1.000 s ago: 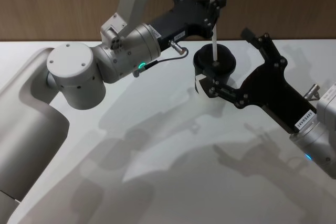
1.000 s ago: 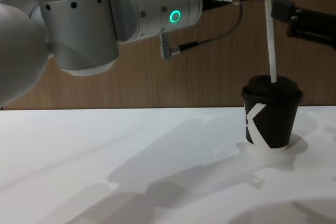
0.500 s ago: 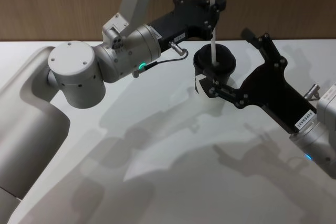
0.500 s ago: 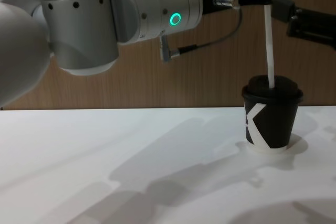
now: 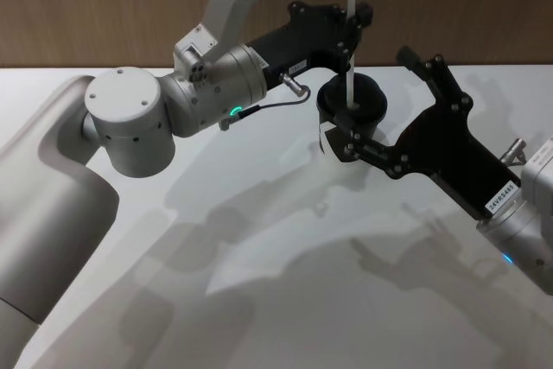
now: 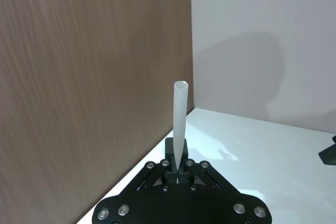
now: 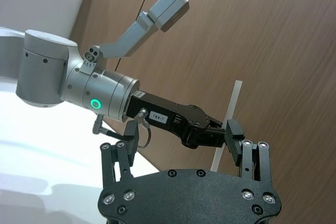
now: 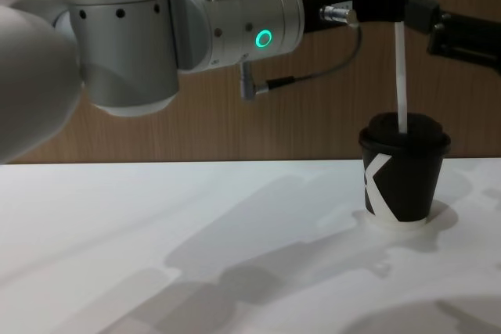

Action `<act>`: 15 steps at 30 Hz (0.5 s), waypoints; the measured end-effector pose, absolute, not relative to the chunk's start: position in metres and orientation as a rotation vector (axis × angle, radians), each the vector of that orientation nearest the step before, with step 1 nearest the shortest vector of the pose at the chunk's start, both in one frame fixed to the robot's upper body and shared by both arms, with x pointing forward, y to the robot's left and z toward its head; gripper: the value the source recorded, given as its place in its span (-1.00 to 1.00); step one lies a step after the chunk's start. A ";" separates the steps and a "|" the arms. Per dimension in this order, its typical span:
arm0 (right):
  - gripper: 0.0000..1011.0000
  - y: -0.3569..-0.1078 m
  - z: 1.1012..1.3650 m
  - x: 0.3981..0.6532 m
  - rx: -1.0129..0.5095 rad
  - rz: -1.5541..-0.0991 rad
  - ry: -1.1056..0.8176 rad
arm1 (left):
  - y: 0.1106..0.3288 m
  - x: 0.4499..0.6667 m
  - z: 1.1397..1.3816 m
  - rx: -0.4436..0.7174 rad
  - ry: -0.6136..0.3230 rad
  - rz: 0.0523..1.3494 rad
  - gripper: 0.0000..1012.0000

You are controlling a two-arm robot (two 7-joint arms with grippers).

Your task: Pick up the straw with one hand, pass it to the other hand, and insert it into the cup.

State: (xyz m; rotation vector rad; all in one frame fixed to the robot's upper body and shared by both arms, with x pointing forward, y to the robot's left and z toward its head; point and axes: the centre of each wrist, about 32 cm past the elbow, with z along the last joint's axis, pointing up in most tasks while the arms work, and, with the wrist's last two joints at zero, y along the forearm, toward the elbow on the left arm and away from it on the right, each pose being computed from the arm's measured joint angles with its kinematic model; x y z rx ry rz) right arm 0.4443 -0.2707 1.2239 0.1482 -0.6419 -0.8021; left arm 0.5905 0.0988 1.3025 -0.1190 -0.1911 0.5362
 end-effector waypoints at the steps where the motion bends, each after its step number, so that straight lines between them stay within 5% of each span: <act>1: 0.98 -0.271 1.224 0.444 0.148 -0.802 -0.642 | 0.099 0.591 1.302 -0.118 -0.190 0.536 -0.99; 15: 0.98 -0.271 1.224 0.444 0.148 -0.802 -0.642 | 0.096 0.595 1.300 -0.116 -0.184 0.538 -0.90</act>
